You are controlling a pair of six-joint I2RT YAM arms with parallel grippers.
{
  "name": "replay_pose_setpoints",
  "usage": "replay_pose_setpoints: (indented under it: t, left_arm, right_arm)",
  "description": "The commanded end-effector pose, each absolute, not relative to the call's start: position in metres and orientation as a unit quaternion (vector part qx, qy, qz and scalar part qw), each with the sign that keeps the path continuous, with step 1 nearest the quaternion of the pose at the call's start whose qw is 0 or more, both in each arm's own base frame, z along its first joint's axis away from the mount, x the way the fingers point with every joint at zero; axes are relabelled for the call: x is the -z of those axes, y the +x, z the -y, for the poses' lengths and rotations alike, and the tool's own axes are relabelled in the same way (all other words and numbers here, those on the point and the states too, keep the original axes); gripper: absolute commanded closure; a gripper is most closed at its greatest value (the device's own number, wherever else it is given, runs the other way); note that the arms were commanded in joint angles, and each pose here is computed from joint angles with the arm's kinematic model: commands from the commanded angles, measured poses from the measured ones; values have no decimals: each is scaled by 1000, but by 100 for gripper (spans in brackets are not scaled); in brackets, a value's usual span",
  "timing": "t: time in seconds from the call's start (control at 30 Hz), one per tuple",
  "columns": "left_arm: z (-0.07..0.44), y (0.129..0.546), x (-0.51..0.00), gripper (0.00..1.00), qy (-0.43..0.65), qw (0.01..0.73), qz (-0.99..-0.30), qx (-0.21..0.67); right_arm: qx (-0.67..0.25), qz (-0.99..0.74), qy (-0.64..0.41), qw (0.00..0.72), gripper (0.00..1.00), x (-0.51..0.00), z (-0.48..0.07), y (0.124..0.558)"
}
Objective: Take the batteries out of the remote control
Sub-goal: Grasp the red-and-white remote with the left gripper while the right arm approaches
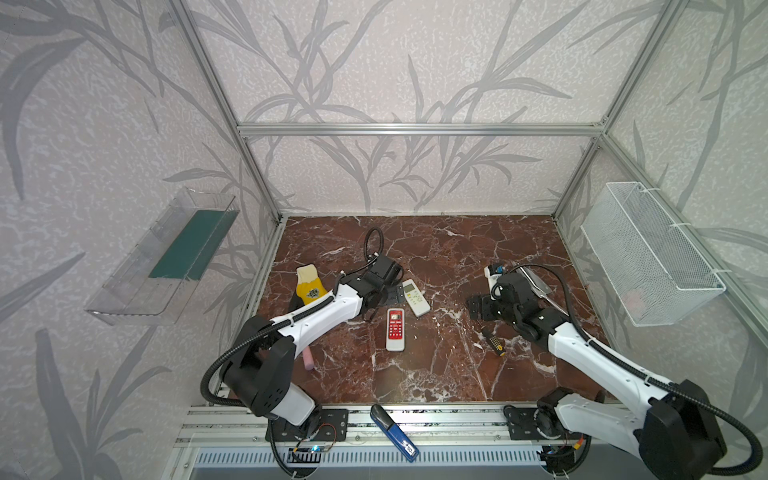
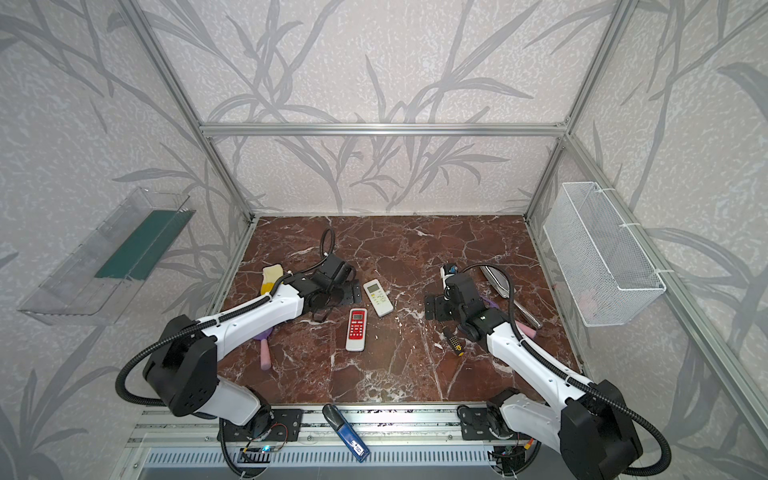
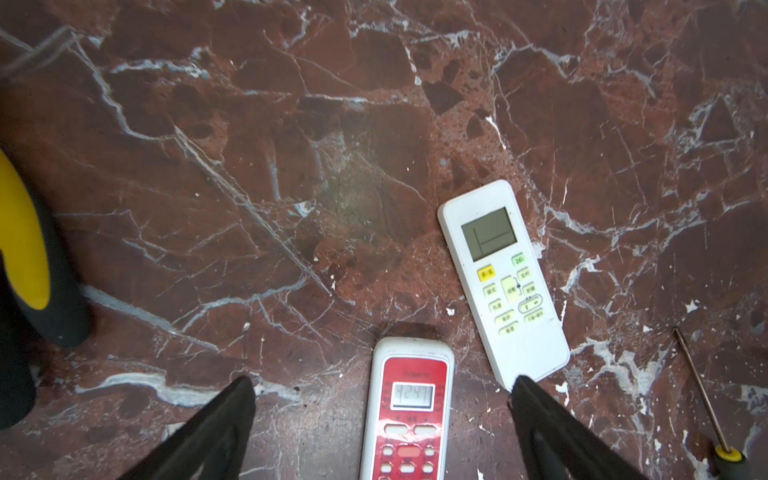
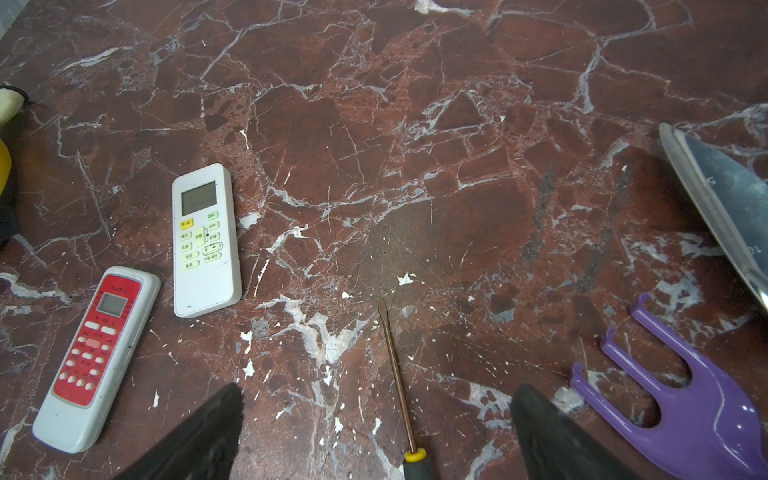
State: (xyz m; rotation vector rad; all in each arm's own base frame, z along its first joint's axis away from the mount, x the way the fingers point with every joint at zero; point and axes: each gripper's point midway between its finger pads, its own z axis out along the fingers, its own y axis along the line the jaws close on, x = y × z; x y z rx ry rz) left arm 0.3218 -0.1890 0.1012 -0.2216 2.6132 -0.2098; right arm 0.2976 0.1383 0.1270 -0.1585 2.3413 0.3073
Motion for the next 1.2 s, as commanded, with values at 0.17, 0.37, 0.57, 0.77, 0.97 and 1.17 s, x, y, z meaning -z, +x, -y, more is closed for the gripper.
replay_pose_setpoints:
  t: [0.17, 0.37, 0.57, 0.77, 0.97, 1.17]
  left_arm:
    - [214, 290, -64, 5, -52, 179, -981, 54]
    - [209, 284, -40, 7, -49, 146, -988, 21]
    - [213, 284, -27, 12, -45, 135, -990, 18]
    - [214, 284, -16, 15, -37, 121, -992, 6]
    - [217, 281, -9, 35, -37, 115, -993, 14]
    - [223, 282, -10, 52, -42, 123, -991, 38]
  right_arm:
    - [-127, -922, -82, 358, 0, -117, -144, 287]
    - [-127, -924, -86, 351, 0, -112, -148, 287]
    - [-125, -924, -86, 351, 0, -111, -149, 290]
    - [-126, -924, -86, 350, 0, -109, -150, 291]
    - [-141, -922, -90, 351, 0, -112, -155, 289]
    - [-177, -905, -101, 372, 0, -124, -166, 288]
